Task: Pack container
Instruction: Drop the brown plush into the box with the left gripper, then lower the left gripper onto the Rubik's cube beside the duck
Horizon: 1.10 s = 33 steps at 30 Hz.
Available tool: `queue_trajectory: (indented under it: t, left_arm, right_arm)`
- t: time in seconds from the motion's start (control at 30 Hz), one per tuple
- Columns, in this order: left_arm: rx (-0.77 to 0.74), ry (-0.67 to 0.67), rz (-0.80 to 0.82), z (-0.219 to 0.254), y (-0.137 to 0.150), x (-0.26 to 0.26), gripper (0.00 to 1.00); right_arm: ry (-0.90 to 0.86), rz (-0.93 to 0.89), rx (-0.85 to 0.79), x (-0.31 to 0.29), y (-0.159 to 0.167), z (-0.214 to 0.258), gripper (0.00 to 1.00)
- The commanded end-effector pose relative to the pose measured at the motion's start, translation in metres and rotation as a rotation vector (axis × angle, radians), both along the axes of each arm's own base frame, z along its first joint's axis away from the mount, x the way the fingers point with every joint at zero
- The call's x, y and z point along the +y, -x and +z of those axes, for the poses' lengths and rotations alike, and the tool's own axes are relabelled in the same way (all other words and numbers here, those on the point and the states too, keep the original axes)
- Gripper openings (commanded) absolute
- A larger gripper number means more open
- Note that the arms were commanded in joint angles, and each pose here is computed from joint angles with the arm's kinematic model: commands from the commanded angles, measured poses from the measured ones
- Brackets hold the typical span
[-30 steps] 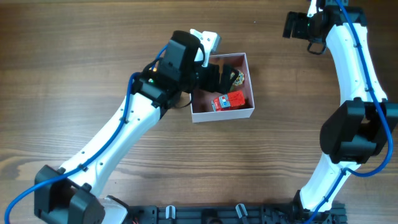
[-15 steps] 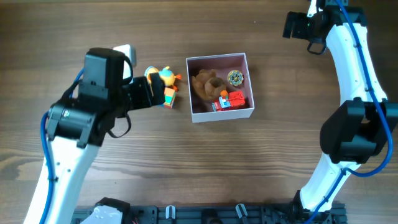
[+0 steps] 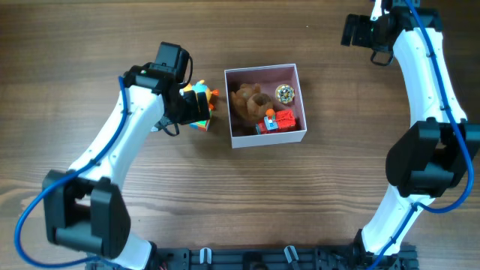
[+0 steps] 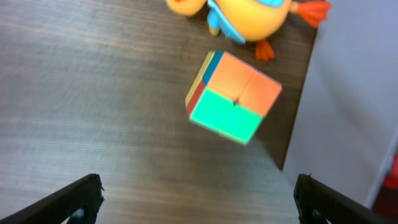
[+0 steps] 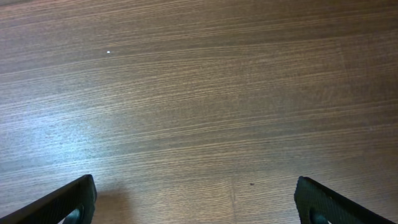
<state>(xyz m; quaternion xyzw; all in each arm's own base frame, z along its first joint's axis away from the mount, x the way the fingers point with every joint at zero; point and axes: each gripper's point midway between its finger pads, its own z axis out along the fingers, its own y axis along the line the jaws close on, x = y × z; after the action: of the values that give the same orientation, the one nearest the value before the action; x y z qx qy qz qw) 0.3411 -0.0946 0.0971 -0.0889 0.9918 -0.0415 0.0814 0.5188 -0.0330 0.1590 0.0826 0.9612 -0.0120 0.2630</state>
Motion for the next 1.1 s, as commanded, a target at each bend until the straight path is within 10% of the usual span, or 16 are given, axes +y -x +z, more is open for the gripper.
queue_trajectory:
  t: [0.0,1.07]
  left_arm:
    - [0.016,-0.035,-0.099,-0.02,-0.008,-0.002,0.99]
    - [0.009,-0.159,-0.317,-0.064,-0.025,-0.016,0.92]
  right_arm:
    - [-0.004,0.005,-0.022,0.0,0.001,0.01,1.0]
    - [-0.003,0.006,-0.023,0.0,0.001,0.01,1.0]
